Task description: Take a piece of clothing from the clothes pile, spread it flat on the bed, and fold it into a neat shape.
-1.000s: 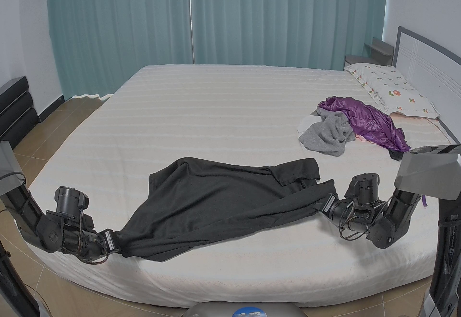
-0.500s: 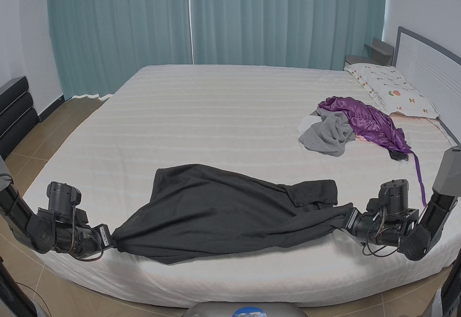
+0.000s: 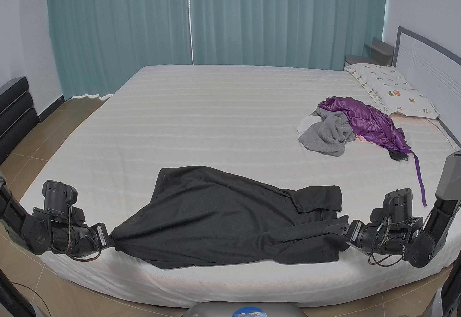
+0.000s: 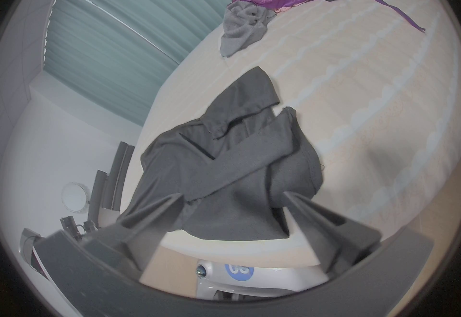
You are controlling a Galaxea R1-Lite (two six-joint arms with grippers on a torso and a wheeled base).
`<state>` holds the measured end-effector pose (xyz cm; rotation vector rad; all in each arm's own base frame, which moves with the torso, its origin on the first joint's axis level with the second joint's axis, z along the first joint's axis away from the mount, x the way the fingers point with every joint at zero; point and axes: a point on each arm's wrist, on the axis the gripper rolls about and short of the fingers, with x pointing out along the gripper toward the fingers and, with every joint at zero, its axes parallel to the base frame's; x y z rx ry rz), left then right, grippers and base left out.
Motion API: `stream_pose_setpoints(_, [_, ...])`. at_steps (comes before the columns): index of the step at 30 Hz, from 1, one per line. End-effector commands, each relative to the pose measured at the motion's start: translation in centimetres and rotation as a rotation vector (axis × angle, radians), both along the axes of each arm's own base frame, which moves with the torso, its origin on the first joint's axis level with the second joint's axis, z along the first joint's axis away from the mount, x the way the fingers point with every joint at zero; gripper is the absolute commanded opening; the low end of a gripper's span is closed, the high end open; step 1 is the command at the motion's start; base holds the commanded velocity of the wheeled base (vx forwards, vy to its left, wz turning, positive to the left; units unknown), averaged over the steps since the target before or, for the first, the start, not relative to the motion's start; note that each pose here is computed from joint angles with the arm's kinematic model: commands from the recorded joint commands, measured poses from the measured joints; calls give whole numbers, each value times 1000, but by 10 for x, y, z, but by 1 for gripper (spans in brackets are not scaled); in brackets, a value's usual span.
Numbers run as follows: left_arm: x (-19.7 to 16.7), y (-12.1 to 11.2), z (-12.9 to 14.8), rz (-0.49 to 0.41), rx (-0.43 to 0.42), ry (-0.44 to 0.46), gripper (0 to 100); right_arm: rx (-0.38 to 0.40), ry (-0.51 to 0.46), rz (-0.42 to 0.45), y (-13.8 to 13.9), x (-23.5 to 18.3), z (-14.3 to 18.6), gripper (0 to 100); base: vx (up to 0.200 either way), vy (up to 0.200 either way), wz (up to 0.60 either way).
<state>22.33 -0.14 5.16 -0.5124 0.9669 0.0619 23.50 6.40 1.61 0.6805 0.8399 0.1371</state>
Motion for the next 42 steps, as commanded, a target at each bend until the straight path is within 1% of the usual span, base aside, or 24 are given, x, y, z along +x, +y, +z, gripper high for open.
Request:
stream_pose_setpoints(1, [0,0,0,-1,-1,2,0,-35,57,-13,-7,4,-20,100,0,0,0])
stream_pose_setpoints(5, [0,0,-1,-1,-1,3,0,-41,74,-45,-14,9,-29,100,0,0,0])
stream_pose_setpoints(7, [1,0,-1,-3,0,4,0,-42,76,-86,-23,15,-35,100,0,0,0])
stream_pose_setpoints(10, [1,0,-1,-1,-1,3,0,-40,70,-119,-31,24,-41,100,0,0,0])
stream_pose_setpoints(15, [1,0,-2,-2,-2,5,0,-28,63,-133,-34,39,-49,100,0,0,0])
stream_pose_setpoints(16, [1,0,-2,-2,-2,5,0,-22,58,-130,-33,42,-50,0,0,0,0])
stream_pose_setpoints(20, [1,0,-3,-2,-3,9,0,-9,34,-116,-29,58,-56,0,0,0,0])
stream_pose_setpoints(25, [3,0,-6,-3,-2,20,0,4,-35,-115,-25,84,-54,0,0,0,0])
stream_pose_setpoints(29, [3,0,-7,-3,-2,24,0,11,-114,-130,-25,107,-48,0,0,0,0])
stream_pose_setpoints(30, [3,0,-7,-3,-2,24,0,22,-158,-133,-24,117,-41,0,0,0,0])
stream_pose_setpoints(34, [3,0,-7,-3,-2,24,0,38,-255,-131,-20,140,-27,0,0,0,0])
stream_pose_setpoints(37, [3,0,-7,-3,-2,26,0,28,-297,-141,-16,156,-28,0,0,0,0])
stream_pose_setpoints(41, [3,-1,-8,-6,-3,27,0,1,-322,-163,-8,173,-42,0,0,0,0])
stream_pose_setpoints(42, [3,-1,-7,-6,-3,26,0,-12,-344,-177,-6,183,-46,0,0,0,0])
